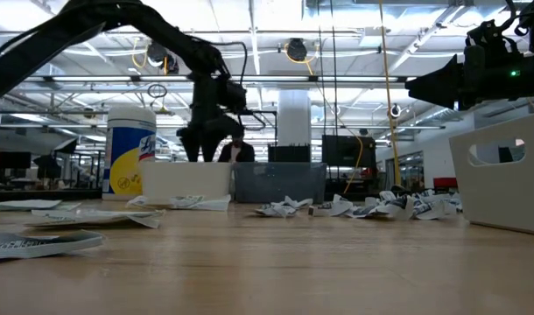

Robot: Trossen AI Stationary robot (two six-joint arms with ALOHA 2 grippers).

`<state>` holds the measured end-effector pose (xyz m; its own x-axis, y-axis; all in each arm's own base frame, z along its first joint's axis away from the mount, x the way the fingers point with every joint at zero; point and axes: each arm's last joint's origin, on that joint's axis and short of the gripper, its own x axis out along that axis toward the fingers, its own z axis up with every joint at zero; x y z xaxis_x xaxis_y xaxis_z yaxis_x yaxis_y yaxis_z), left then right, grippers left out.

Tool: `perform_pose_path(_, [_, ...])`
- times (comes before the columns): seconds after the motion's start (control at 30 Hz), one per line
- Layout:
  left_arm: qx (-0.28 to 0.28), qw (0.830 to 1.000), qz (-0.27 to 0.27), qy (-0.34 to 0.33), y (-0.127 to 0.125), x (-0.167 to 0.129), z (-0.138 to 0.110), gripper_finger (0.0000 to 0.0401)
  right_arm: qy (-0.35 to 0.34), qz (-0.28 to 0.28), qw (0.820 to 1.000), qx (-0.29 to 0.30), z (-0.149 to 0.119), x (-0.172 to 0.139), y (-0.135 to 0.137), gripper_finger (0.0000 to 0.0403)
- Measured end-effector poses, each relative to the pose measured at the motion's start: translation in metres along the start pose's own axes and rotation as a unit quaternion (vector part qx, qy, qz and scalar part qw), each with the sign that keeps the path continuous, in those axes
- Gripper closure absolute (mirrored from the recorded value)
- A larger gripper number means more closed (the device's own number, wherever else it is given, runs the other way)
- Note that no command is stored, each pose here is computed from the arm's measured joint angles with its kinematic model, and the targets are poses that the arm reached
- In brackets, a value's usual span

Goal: Pick & Place First Aid Supplies
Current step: Put the green bandage into the white bin

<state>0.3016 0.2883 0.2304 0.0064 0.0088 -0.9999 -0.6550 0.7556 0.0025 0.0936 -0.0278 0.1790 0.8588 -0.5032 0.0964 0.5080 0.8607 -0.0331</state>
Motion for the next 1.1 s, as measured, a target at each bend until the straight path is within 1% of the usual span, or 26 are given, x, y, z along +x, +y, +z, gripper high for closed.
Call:
perform_pose_path(0.27, [0.005,1.000,-0.001,-0.016,-0.015,-0.036,-0.018,0.0077,0.000,0.000,1.000,0.000,0.000,0.000,0.000,0.0124])
perform_pose_path(0.33, [0.012,1.000,-0.002,-0.021,-0.019,-0.041,-0.021,0.0077,0.000,0.000,1.000,0.000,0.000,0.000,0.000,0.0124])
perform_pose_path(0.47, [0.004,1.000,-0.016,-0.026,-0.024,-0.046,-0.023,0.0077,0.000,0.000,1.000,0.000,0.000,0.000,0.000,0.0124])
perform_pose_path(0.53, [0.007,1.000,-0.014,-0.026,-0.034,-0.048,-0.025,0.0077,0.000,0.000,1.000,0.000,0.000,0.000,0.000,0.0124])
perform_pose_path(0.67, [0.019,0.999,-0.020,-0.031,-0.066,-0.050,-0.035,0.0077,0.000,0.000,1.000,0.000,0.000,0.000,0.000,0.0124])
perform_pose_path(0.8, [0.023,0.998,-0.024,-0.054,-0.089,-0.048,-0.057,0.0077,0.000,0.000,1.000,0.000,0.000,0.000,0.000,0.0124])
perform_pose_path(0.97, [0.046,0.995,-0.036,-0.085,-0.114,-0.051,-0.097,0.0077,0.000,0.000,1.000,0.000,0.000,0.000,0.000,0.0124])
perform_pose_path(1.1, [0.066,0.993,-0.040,-0.088,-0.121,-0.049,-0.130,0.0077,0.000,0.000,1.000,0.000,0.000,0.000,0.000,0.0124])
